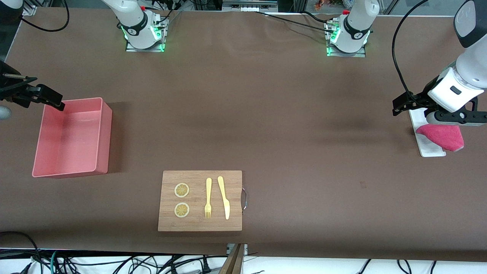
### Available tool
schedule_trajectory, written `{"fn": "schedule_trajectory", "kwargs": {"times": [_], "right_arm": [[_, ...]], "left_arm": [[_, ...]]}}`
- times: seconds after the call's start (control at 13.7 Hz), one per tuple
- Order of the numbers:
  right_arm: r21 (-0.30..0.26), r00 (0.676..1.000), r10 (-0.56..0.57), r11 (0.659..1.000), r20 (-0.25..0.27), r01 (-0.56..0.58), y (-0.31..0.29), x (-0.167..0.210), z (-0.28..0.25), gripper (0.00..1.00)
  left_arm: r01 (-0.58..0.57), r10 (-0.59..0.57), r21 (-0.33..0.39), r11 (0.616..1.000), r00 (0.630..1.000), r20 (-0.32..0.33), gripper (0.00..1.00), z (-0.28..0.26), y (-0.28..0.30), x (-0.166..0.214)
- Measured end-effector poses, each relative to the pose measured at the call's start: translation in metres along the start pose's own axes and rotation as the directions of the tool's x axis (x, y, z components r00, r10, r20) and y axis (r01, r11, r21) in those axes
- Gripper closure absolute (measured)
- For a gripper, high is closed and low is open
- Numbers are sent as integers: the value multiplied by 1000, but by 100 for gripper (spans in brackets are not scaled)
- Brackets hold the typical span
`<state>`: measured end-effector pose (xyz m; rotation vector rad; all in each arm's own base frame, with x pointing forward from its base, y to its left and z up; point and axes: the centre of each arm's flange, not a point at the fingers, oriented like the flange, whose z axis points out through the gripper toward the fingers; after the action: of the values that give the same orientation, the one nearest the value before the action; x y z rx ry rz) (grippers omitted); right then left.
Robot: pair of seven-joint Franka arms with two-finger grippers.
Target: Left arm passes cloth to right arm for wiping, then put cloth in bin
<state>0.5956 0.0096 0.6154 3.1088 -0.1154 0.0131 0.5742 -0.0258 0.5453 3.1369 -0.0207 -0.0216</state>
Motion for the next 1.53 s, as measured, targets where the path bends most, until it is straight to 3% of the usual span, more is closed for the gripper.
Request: {"fn": "schedule_trajectory", "kwargs": {"times": [1.53], "right_arm": [[0,1000,0,1000,5,0,0,1,3,0]], "left_arm": [[31,-31,4,1000,998,52,0,-2,2,-4]]}}
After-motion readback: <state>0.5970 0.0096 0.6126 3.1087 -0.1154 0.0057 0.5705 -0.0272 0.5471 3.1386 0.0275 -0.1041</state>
